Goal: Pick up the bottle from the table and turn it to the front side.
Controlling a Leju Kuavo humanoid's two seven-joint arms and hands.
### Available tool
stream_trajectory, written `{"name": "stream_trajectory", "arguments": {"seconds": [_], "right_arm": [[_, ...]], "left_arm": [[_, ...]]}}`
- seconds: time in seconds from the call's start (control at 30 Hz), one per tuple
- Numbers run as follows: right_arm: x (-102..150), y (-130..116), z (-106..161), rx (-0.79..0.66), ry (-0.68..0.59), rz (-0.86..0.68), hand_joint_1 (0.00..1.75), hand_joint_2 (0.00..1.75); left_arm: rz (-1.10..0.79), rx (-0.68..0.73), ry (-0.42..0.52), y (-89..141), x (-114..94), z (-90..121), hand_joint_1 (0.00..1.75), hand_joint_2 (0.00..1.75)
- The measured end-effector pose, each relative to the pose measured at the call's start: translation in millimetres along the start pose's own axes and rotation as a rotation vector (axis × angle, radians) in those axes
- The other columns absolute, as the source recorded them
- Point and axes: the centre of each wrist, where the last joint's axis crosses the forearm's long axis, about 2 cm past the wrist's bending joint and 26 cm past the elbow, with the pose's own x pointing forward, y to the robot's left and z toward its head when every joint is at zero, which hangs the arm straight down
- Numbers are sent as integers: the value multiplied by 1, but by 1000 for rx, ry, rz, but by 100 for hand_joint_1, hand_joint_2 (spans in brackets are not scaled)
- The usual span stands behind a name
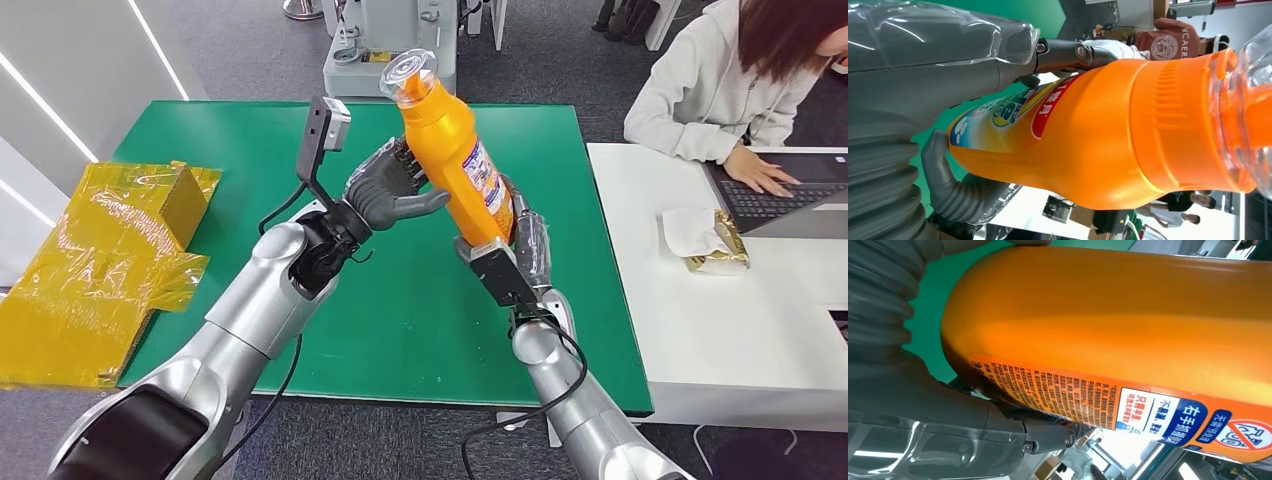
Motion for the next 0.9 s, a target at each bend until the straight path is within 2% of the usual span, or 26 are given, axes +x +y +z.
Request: {"name": "stream_trajectory", "arguments": {"seconds": [0.33,0.9], "right_arm": [[-2,5,3,8,20,36,175,175],[-1,10,6,13,47,30,175,175]], "left_arm": [[-2,36,19,-4,1,-8,0,175],[-35,91,-10,-17,9,-23,0,175]]}}
